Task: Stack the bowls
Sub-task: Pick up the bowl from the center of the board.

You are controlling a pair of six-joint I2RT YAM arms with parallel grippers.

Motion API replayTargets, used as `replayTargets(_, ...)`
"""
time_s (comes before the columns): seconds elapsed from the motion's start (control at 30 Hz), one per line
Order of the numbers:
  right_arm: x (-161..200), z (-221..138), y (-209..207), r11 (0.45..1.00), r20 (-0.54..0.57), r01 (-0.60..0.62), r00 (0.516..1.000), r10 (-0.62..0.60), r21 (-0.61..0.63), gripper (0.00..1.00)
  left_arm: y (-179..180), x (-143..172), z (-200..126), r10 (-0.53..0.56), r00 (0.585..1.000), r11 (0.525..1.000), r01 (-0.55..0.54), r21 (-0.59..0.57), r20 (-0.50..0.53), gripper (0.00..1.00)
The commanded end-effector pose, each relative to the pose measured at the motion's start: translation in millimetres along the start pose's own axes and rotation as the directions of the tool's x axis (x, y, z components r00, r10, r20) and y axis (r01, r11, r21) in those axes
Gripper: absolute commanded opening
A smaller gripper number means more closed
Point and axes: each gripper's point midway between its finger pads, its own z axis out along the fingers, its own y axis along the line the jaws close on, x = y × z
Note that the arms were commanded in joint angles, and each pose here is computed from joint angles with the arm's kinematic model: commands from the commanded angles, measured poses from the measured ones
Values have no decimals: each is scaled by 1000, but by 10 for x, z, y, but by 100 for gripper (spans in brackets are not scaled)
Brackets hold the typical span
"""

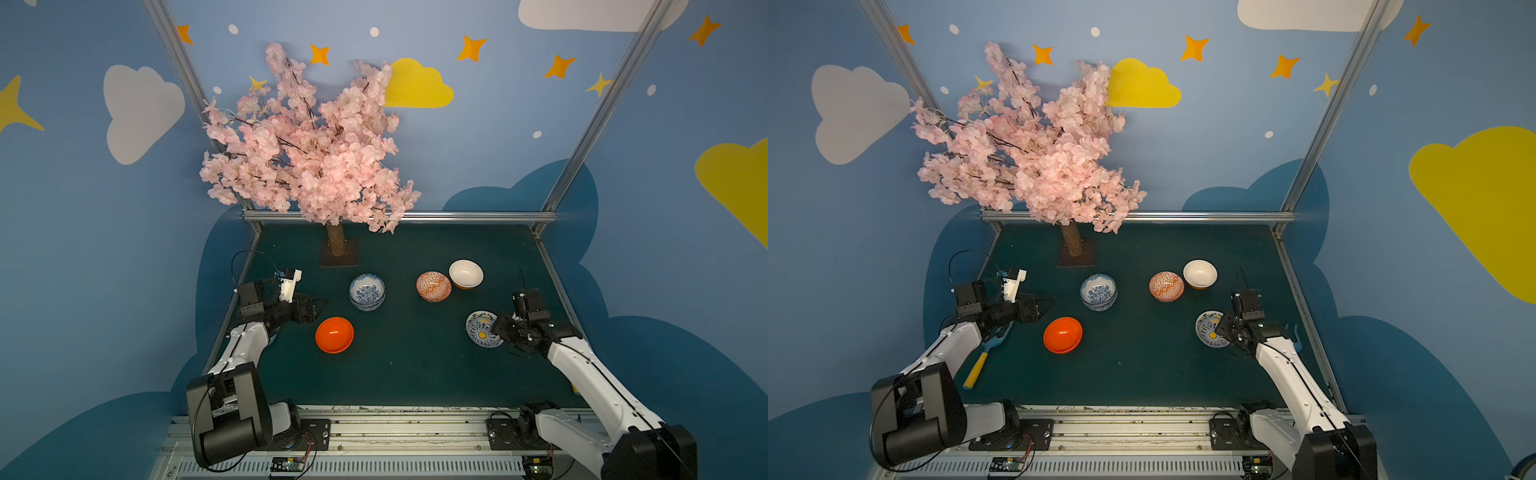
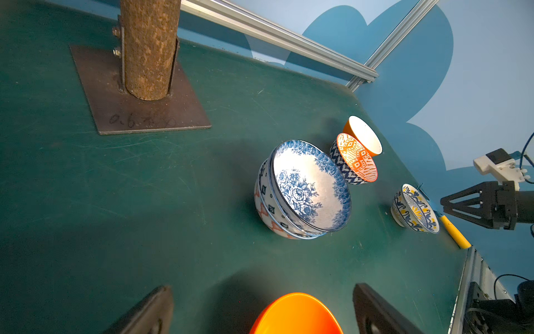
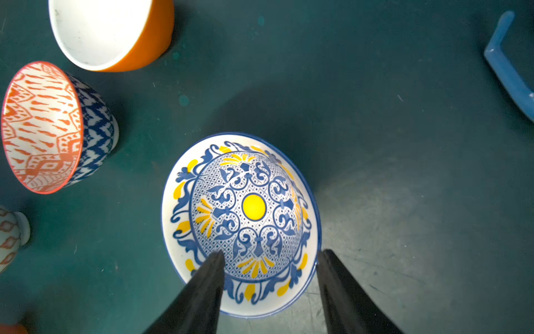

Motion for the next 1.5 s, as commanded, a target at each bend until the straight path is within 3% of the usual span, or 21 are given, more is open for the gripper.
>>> replayTargets(0.0, -3, 5, -63, 1000, 2, -16, 1000, 16, 19, 57, -33, -33, -17, 14, 1000, 1000, -14, 8, 1, 100)
replayTargets(0.7, 121, 257, -281, 993, -76, -30, 996, 39, 111, 50, -48, -46, -31, 21, 1000, 1000, -21, 6, 7, 100)
replayTargets(1.17, 202, 358, -162, 998, -168, 50, 985, -42, 48, 23, -50, -52, -39, 26, 1000, 1000, -26, 0, 9, 100)
replayTargets(1.47, 166, 280, -120, 999, -142, 44, 989, -41, 21, 19, -43, -42, -31, 21, 1000, 1000, -21, 0, 6, 100)
